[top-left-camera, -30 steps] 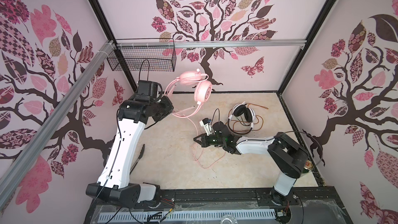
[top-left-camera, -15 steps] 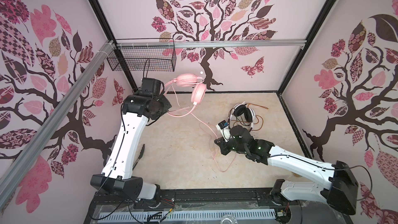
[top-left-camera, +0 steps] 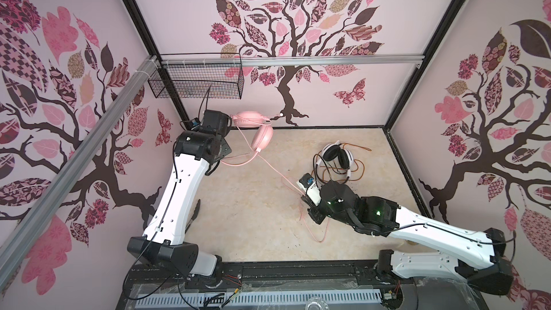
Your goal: Wrap the headphones
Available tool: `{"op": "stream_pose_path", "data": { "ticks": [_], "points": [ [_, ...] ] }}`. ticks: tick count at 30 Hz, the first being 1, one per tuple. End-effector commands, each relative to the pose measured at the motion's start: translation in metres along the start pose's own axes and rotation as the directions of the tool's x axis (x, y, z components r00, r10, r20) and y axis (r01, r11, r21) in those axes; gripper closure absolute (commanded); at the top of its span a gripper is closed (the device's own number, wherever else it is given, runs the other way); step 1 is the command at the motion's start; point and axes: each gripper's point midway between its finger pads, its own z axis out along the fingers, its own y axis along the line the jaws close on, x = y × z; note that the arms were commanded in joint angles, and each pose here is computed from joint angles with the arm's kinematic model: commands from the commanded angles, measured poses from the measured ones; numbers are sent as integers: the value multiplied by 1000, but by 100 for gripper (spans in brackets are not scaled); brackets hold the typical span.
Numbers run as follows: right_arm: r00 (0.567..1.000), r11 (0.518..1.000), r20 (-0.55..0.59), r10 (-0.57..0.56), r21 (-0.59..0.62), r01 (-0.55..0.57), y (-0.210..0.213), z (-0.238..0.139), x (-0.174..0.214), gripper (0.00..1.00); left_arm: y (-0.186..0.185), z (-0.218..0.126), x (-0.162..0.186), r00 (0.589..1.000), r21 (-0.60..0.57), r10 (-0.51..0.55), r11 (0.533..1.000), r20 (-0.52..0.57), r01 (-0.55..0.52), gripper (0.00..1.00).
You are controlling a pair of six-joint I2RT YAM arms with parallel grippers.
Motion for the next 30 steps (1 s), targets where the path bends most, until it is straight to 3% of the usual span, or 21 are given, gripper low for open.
{"op": "stream_pose_path", "data": {
  "ticks": [1,9,16,18,25,27,30],
  "points": [
    [992,989,-74,-102,102,109,-13,-3,1,100,3,-6,-5,992,-106,69,993,110,-57,100],
    [976,932,-54,-211,290,217,-46,-27,-41,100,12,-5,14,942,-309,313,914,119,-264,100],
    [948,879,-13,-317,372,299,-55,-33,-66,100,-14,-13,30,824,-442,553,774,123,-453,100],
    [932,842,-32,-360,419,340,-62,-31,-68,100,-23,-15,36,785,-463,607,735,124,-495,100],
    [819,645,-122,-560,556,524,-78,-22,-63,100,-52,-15,63,694,-412,711,668,108,-620,100],
    [807,619,-145,-573,569,542,-82,-24,-61,100,-52,-17,64,678,-413,725,658,120,-630,100],
    [815,619,-151,-560,577,532,-87,-30,-61,100,-43,-23,57,680,-446,718,662,147,-603,100]
  ]
}}
